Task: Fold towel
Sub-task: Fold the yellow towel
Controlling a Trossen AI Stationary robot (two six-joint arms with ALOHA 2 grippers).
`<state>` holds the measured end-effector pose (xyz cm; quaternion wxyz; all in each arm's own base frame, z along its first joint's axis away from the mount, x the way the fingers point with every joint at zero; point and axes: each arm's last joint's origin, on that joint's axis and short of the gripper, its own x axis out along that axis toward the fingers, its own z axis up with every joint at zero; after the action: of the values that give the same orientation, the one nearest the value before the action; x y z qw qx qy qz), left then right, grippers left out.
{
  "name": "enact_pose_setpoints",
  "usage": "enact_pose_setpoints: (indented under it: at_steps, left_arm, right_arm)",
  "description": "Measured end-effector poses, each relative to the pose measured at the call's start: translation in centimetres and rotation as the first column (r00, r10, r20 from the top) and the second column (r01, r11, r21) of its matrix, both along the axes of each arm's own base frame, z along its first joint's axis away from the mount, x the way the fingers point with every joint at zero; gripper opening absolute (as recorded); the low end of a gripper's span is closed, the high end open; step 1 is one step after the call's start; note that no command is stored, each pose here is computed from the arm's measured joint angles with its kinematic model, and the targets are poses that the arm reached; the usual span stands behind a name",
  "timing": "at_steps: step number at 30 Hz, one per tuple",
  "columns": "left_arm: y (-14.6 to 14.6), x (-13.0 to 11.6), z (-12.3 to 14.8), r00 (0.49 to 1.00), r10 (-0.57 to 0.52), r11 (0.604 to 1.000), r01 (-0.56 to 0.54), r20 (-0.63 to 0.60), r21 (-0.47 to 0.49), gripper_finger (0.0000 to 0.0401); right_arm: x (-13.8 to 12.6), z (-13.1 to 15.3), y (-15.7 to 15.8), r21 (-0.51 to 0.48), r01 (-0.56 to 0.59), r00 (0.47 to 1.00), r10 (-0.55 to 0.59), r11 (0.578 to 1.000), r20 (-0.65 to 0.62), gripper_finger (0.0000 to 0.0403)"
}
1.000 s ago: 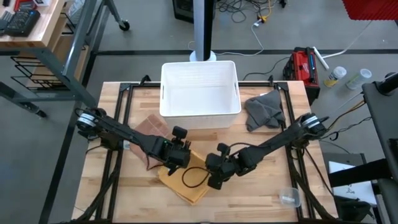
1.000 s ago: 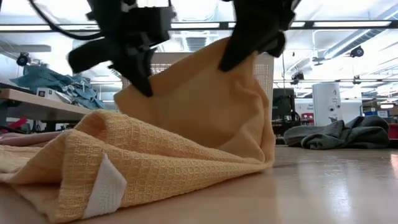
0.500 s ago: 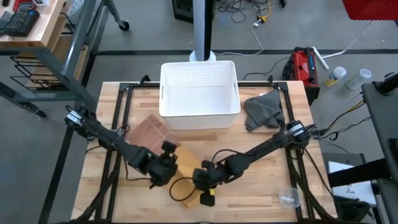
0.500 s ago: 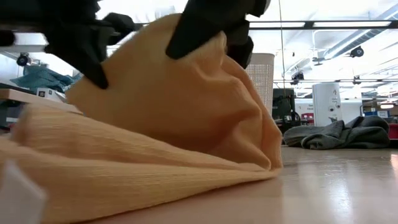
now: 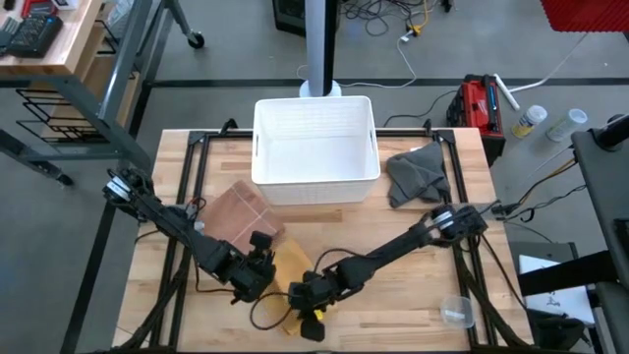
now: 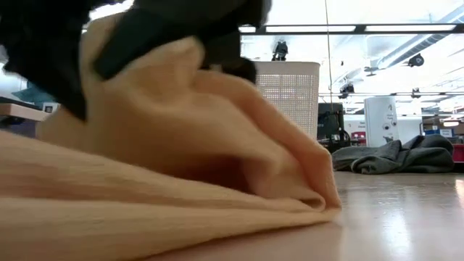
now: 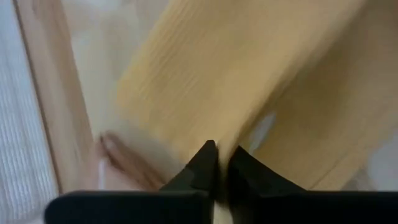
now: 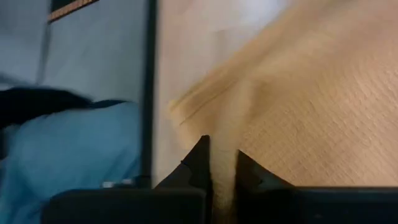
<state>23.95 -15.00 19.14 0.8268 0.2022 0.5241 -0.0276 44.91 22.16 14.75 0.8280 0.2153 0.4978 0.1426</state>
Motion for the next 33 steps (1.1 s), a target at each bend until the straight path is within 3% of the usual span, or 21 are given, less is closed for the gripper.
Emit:
enact_pose_setpoints:
  at_steps: [4, 8, 15, 22, 29, 33]
  left_arm:
    - [0.7, -0.9, -1.8, 0.997, 0.082, 0.997, -0.082, -0.018, -0.009, 0.0051]
    - [1.0, -1.8, -2.9, 0.99, 0.139, 0.99, -0.139, -0.039, -0.008, 0.0098]
    - [0.4, -2.5, -2.6, 0.99, 0.137, 0.99, -0.138, -0.034, -0.028, 0.0156]
    - [0.3, -3.8, -0.6, 0.978, 0.201, 0.977, -0.204, -0.048, -0.069, 0.0157]
    - [-1.5, -3.4, 1.5, 0.97, 0.221, 0.933, -0.18, 0.102, -0.31, 0.0138]
    - [-2.5, -2.2, 0.5, 0.961, 0.217, 0.925, -0.147, 0.17, -0.351, 0.0123]
  right_arm:
    - [1.4, -1.1, 1.4, 0.086, -0.084, 0.995, 0.089, 0.993, -0.055, 0.0053]
    - [2.4, -1.7, 1.9, 0.09, -0.12, 0.987, 0.129, 0.989, -0.097, 0.0106]
    - [3.5, 0.3, 2.2, 0.062, -0.152, 0.988, 0.152, 0.986, -0.003, 0.0158]
    - [3.8, 1.6, 2.2, 0.041, -0.172, 0.985, 0.17, 0.984, 0.038, 0.0147]
    - [3.3, 2.6, 2.2, -0.095, -0.156, 0.984, 0.163, 0.983, 0.072, 0.0113]
    - [3.1, 2.1, 2.3, -0.154, -0.148, 0.983, 0.162, 0.977, 0.085, 0.0081]
